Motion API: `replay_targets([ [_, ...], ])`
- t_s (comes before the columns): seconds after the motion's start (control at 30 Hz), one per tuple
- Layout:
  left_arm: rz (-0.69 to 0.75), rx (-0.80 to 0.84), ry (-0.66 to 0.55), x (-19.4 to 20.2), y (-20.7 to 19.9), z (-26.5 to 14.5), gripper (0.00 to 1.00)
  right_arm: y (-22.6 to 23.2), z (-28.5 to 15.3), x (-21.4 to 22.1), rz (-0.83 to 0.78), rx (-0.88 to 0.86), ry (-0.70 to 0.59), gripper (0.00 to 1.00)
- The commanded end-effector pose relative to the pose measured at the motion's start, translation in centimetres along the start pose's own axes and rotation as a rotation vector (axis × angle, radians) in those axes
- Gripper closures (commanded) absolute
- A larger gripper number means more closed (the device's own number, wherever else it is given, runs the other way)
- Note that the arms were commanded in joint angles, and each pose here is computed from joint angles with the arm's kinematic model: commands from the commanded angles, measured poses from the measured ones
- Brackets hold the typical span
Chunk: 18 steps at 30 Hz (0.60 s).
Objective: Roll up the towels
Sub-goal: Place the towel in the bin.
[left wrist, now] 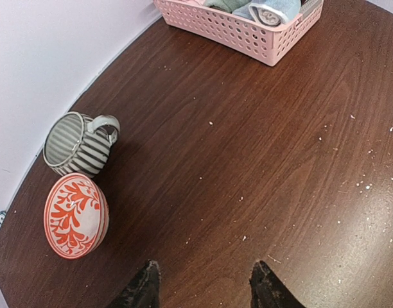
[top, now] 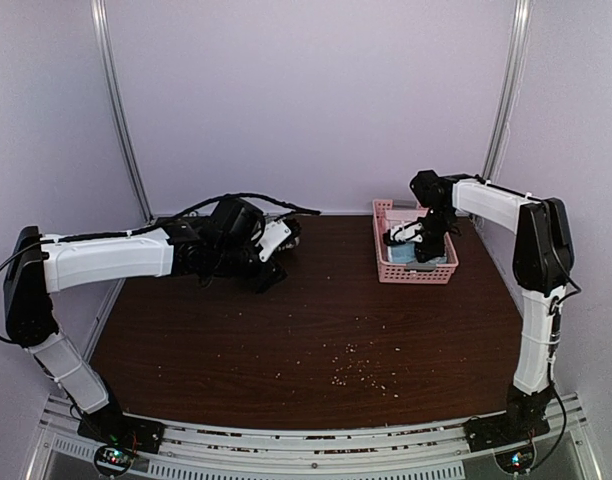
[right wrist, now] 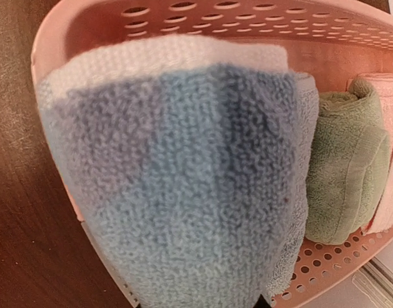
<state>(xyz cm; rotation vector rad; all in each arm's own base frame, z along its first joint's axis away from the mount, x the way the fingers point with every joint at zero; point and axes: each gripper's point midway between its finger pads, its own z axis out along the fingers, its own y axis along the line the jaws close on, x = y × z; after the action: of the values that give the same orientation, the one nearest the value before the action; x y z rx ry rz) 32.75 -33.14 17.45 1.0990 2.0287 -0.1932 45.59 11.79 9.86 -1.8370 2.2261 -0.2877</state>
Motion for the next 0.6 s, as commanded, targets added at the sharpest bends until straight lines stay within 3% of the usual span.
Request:
replay_targets([
  [0.0, 0.009, -0.013, -0.019, -0.4, 0.5, 0.4, 0.51, 1.9, 1.6, 0.8, -0.02, -0.109, 0.039, 0.95],
  [0.23, 0.011, -0.009, -0.009, -0.1, 0.3, 0.7, 0.51, -0.5, 4.4, 0.6, 0.034, -0.018, 0.066, 0.95],
  [0.5, 0.013, -0.002, 0.003, 0.2, 0.1, 1.2, 0.51, -4.9, 4.6, 0.5, 0.095, 0.229, 0.046, 0.94],
  [0.57, 0.013, 0.003, 0.004, 0.2, 0.0, 1.2, 0.51, -4.2, 5.1, 0.9, 0.08, 0.245, 0.055, 0.93],
])
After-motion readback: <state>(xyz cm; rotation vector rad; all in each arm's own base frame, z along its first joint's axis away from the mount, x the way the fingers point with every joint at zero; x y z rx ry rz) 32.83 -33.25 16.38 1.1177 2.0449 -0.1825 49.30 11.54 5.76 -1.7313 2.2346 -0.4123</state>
